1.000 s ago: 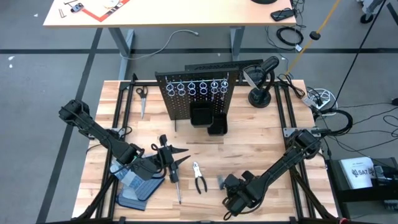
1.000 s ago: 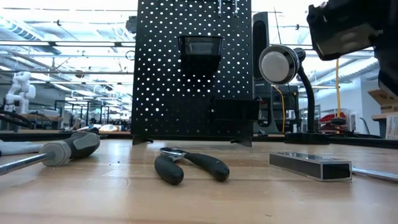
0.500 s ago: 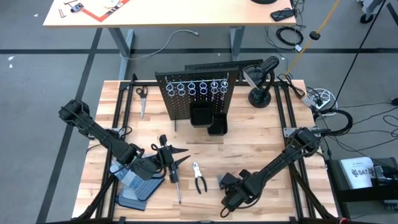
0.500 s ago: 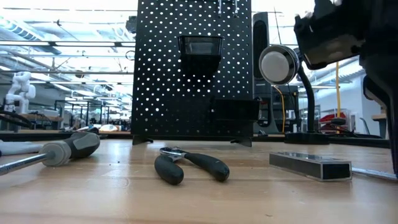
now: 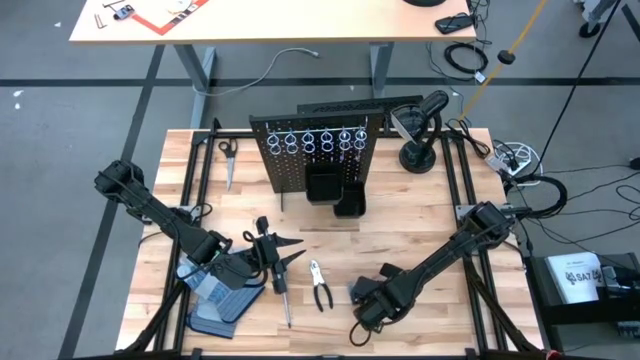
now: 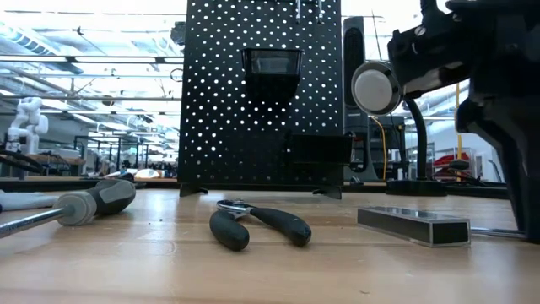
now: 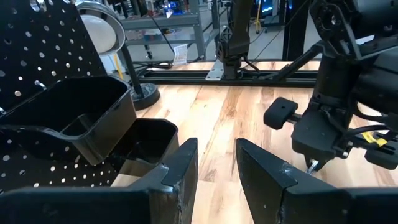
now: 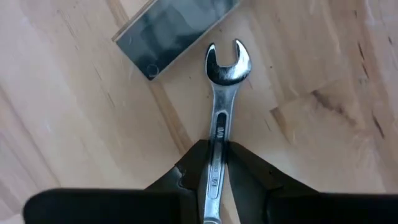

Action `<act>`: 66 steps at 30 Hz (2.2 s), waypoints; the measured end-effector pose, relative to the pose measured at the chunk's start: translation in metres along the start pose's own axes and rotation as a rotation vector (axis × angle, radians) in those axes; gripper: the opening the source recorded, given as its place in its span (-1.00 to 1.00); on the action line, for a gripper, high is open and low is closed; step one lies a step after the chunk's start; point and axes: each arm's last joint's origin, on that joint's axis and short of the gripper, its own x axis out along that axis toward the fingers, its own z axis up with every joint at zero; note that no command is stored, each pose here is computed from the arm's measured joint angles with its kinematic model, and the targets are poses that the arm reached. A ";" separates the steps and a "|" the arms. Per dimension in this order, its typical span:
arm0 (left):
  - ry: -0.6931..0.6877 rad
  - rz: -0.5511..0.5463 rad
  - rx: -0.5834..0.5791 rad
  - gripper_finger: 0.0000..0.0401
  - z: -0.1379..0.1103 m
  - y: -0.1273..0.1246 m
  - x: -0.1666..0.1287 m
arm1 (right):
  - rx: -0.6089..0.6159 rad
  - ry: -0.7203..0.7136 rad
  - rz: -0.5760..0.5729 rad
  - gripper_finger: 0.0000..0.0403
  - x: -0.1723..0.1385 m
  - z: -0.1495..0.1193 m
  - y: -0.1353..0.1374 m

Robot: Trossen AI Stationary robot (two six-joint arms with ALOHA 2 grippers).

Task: Hang tools onto peg board
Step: Hang the silver wrench on the black pegboard

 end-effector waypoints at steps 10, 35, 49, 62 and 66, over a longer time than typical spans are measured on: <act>0.000 0.000 0.000 -0.40 0.000 0.000 0.000 | 0.001 0.011 0.005 -0.99 0.001 0.011 -0.006; 0.241 -0.208 0.173 -0.40 -0.028 -0.004 0.002 | -0.124 -0.098 -0.053 -1.00 -0.017 0.076 -0.037; 0.379 -0.264 0.211 -0.40 -0.076 -0.017 0.062 | -0.191 -0.093 0.008 -0.98 -0.029 0.080 -0.029; 0.306 -0.253 0.149 -0.40 -0.093 -0.023 0.096 | 0.040 -0.048 -0.064 -0.99 -0.032 0.033 -0.008; 0.284 -0.244 0.118 -0.40 -0.102 -0.026 0.107 | 0.110 -0.041 -0.120 -1.00 -0.029 0.027 -0.012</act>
